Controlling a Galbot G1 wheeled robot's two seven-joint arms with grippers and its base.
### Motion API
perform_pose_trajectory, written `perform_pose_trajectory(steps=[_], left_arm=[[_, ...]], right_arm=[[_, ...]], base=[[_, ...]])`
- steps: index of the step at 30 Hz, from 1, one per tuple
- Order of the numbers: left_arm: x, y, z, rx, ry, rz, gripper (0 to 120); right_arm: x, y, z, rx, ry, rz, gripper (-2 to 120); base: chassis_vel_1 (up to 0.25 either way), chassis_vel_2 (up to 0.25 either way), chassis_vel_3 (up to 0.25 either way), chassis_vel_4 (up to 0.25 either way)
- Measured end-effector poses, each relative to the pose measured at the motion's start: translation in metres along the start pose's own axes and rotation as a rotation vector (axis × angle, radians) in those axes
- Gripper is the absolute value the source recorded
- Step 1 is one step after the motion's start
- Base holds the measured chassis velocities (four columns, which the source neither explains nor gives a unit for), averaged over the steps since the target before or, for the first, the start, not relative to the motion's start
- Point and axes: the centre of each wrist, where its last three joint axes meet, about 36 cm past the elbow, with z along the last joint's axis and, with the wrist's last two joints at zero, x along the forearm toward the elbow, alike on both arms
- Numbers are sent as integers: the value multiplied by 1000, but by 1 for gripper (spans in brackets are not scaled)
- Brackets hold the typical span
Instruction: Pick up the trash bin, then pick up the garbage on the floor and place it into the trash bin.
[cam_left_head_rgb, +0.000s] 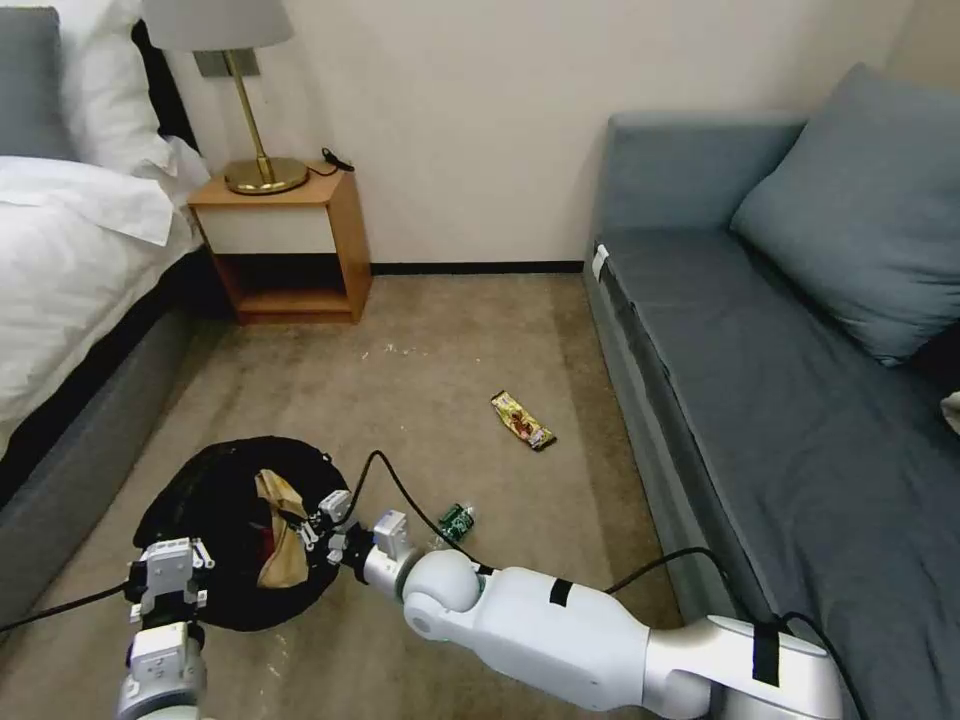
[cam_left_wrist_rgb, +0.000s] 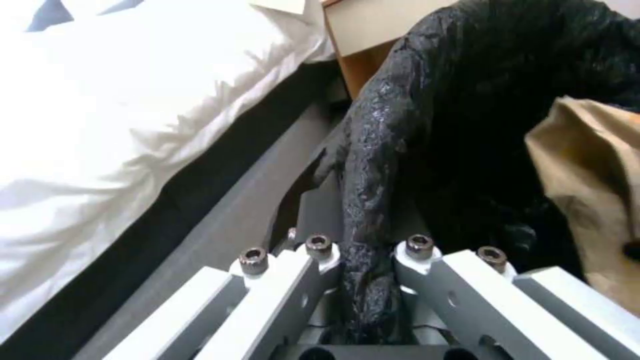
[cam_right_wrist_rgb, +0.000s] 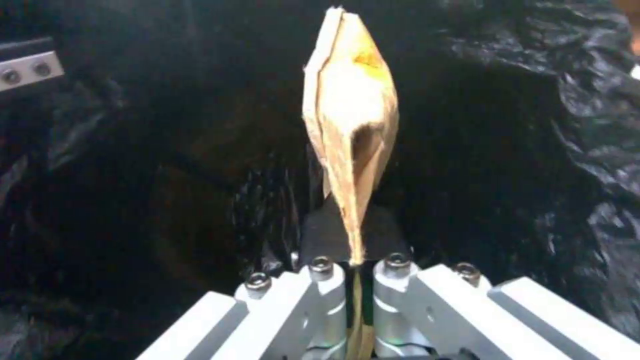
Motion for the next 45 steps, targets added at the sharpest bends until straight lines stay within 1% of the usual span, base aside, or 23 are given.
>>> perform_pose_trajectory(steps=[2, 3, 5, 7, 8, 10, 12, 13, 16, 17, 19, 22, 23, 26, 31, 33, 34, 36, 37, 40, 41, 43, 45], left_arm=[[0, 0, 0, -2, -1, 0, 4], [0, 0, 0, -2, -1, 0, 4], [0, 0, 0, -3, -2, 0, 4], [0, 0, 0, -3, -1, 0, 4], [0, 0, 0, -3, -1, 0, 4], [0, 0, 0, -4, -2, 0, 4], [0, 0, 2, -5, 1, 1, 4], [0, 0, 2, -5, 1, 1, 4], [1, 0, 2, -5, 2, 0, 4], [1, 0, 3, -5, 3, -1, 4], [1, 1, 3, -5, 3, -1, 4], [1, 1, 5, -2, 9, -3, 4], [1, 1, 5, -2, 9, -3, 4], [0, 1, 8, 3, 16, -5, 4], [-2, 0, 10, 13, 22, -5, 4], [-2, 0, 10, 13, 22, -5, 4], [-3, -1, 11, 43, 29, -6, 4], [-3, -1, 11, 61, 34, -7, 4], [-3, -1, 11, 91, 45, -7, 4], [-4, -1, 13, 131, 64, -7, 4], [-4, -1, 13, 131, 64, -7, 4], [-4, -1, 15, 141, 72, -8, 4], [-4, 0, 16, 153, 75, -11, 4]], right_arm=[[-3, 7, -8, -6, -2, 11, 15], [-3, 7, -8, -6, -2, 11, 15], [-3, 16, -18, -19, 13, 44, 23], [-3, 26, -37, -63, 48, 104, 32], [-3, 26, -37, -63, 48, 104, 32], [-3, 31, -46, -78, 60, 129, 38], [-2, 33, -57, -79, 89, 155, 51], [-2, 33, -57, -79, 89, 155, 51], [-1, 29, -60, -72, 97, 166, 64], [0, 26, -61, -70, 94, 161, 68], [0, 25, -61, -70, 92, 158, 72], [7, 18, -63, -66, 56, 124, 86], [7, 18, -63, -66, 56, 124, 86], [18, 7, -63, -5, -32, 17, 98], [30, -3, -68, 45, -131, -109, 100], [30, -3, -68, 45, -131, -109, 100], [33, -9, -74, 61, -187, -158, 100], [35, -10, -75, 66, -199, -165, 100], [37, -12, -79, 75, -215, -157, 100], [42, -21, -83, 188, -193, 23, 100], [42, -21, -83, 188, -193, 23, 100], [50, -31, -81, 240, -132, 148, 100], [60, -38, -79, 259, -55, 247, 100]], base=[[0, 0, 0, 0], [0, 0, 0, 0], [0, 0, 0, 0], [0, 0, 0, 0], [0, 0, 0, 0], [0, 0, 0, 0], [0, 0, 0, 0], [0, 0, 0, 0], [0, 0, 0, 0], [0, 0, 0, 0], [0, 0, 0, 0], [0, 0, 0, 0], [0, 0, 0, 0], [0, 0, 0, 0], [0, 0, 0, 0], [0, 0, 0, 0], [0, 0, 0, 0], [0, 0, 0, 0], [0, 0, 0, 0], [0, 0, 0, 0], [0, 0, 0, 0], [0, 0, 0, 0], [0, 0, 0, 0]])
